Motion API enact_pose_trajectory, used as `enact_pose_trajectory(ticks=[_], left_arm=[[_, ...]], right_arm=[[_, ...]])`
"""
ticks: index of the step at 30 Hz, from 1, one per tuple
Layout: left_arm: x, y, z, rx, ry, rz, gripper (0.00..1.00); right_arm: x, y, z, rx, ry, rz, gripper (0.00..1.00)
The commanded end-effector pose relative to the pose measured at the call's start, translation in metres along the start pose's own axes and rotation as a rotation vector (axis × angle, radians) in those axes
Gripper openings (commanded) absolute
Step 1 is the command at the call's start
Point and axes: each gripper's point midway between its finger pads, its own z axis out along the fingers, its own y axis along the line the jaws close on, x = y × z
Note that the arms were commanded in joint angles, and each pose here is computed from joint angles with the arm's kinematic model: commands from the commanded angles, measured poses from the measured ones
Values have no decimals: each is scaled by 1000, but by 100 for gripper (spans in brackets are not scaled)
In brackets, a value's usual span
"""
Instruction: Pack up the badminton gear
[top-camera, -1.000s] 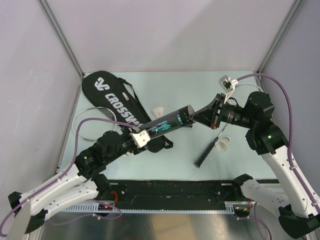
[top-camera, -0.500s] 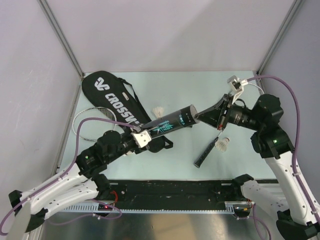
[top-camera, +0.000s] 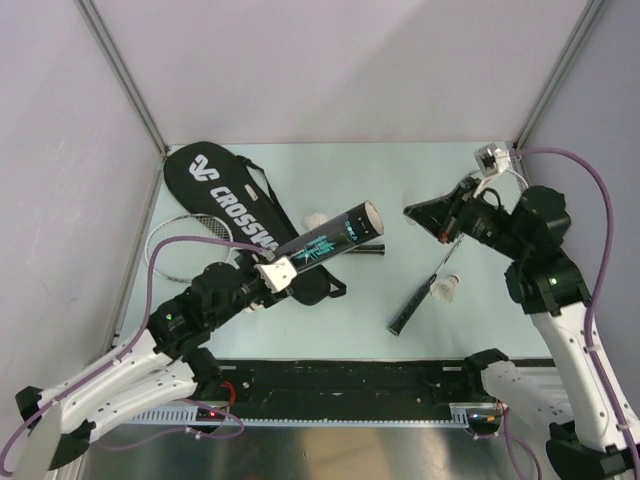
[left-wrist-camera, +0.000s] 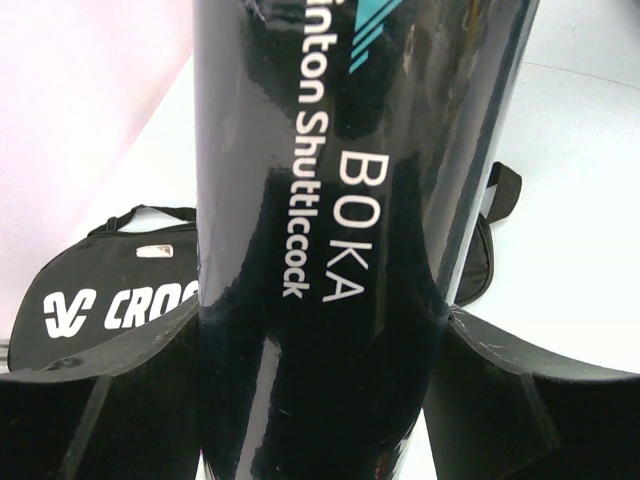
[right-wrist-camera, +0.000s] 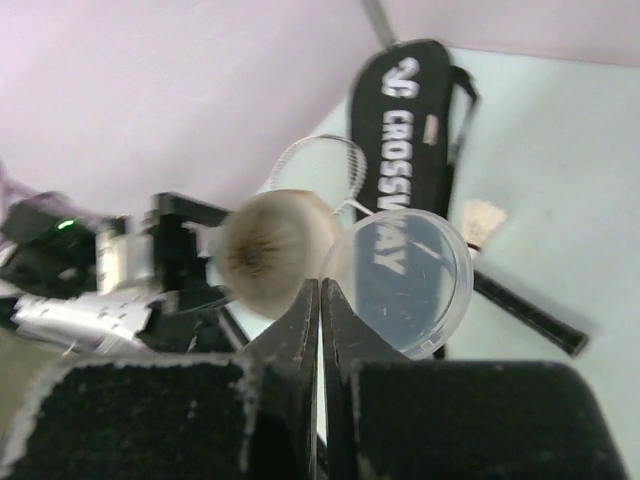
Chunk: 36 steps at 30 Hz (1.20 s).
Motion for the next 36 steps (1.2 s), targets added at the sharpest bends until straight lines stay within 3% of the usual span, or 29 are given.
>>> enact_pose_trajectory(ticks=[1,5,11,17,22,28,31,36], left_arm=[[-13,14,-4,-67,-57,-36,38],[-20,14,-10,-63,-93,-54,38],[-31,8,-15,-22,-146,-97,39],[-34,10,-16,-30,-149,-119,39],[-33,13,-17,-48,-147,-128,39],[-32,17,-19,-72,-145,-134,39],[-34,18,-20,-76,-149,-136,39],[-35,17,-20,-69,-154,-142,39]], right_arm=[[18,-77,17,300,43,53,0],[53,-132,39,431,99,106,0],[132,-217,71,650,287,178,0],[184,-271,79,824,381,195,5],[196,-294,80,909,385,166,11],[201,-304,66,1002,414,160,29],[198,-299,44,1087,470,143,40],[189,-282,-3,1205,582,46,46]])
